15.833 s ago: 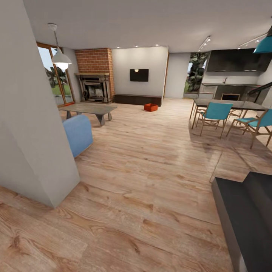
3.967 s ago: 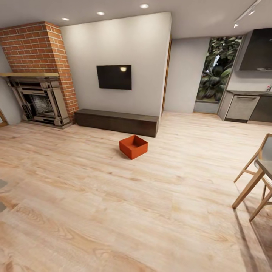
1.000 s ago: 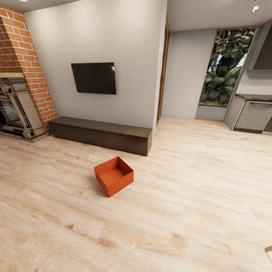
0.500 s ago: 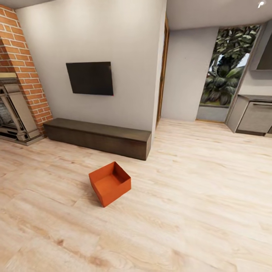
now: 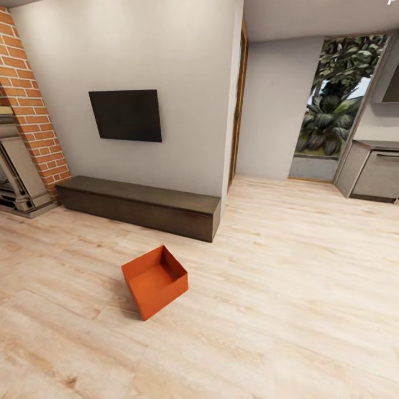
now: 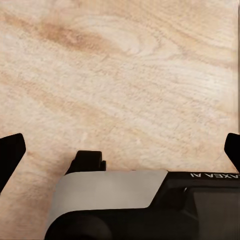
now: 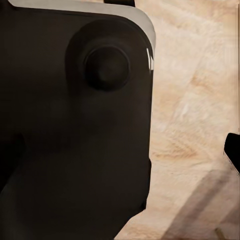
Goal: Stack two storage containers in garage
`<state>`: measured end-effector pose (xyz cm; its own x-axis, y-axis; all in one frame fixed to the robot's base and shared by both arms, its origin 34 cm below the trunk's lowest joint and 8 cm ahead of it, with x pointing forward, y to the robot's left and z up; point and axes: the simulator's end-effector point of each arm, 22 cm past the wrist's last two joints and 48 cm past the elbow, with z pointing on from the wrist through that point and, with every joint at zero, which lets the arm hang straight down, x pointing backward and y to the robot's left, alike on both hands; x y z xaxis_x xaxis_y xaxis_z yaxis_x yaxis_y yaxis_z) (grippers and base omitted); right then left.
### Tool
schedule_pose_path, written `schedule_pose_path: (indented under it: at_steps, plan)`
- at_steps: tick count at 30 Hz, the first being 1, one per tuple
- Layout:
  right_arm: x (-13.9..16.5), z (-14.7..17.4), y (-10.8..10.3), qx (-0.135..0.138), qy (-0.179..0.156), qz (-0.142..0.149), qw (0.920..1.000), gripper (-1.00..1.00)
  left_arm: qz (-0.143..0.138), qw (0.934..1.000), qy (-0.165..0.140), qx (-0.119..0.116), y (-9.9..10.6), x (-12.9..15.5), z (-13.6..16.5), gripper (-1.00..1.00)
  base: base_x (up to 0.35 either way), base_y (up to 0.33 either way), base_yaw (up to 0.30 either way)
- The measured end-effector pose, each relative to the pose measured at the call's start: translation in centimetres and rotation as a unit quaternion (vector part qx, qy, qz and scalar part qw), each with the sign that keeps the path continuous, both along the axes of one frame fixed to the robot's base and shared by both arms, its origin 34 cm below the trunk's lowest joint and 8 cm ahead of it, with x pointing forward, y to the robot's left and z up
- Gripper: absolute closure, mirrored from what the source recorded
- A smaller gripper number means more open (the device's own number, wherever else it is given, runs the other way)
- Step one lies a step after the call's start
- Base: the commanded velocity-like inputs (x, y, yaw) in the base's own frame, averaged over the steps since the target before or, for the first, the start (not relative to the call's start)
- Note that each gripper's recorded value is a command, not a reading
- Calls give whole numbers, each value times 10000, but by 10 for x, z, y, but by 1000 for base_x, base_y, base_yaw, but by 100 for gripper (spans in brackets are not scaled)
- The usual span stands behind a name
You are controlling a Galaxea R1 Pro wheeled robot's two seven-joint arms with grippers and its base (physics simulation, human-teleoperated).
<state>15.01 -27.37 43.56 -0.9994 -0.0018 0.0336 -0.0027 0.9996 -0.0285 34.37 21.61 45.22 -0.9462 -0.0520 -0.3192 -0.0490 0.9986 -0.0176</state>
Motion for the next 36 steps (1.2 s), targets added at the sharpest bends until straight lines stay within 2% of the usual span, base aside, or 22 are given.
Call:
schedule_pose_path:
  at_steps: [19, 31, 36]
  plan:
    - [-2, 0, -3, 2, 30, 86, 10000, -100, -1, 10000, 46, 2, 0, -4, -2, -100, 323, -129, 231]
    - [-2, 0, -5, -24, 39, 77, 10000, -100, -7, 10000, 56, 1, 0, -5, -2, -100, 292, -178, 47]
    - [-3, 0, -6, -43, 41, 85, 9999, -100, -6, 10000, 58, -2, -1, -5, -2, -100, 282, -190, 190]
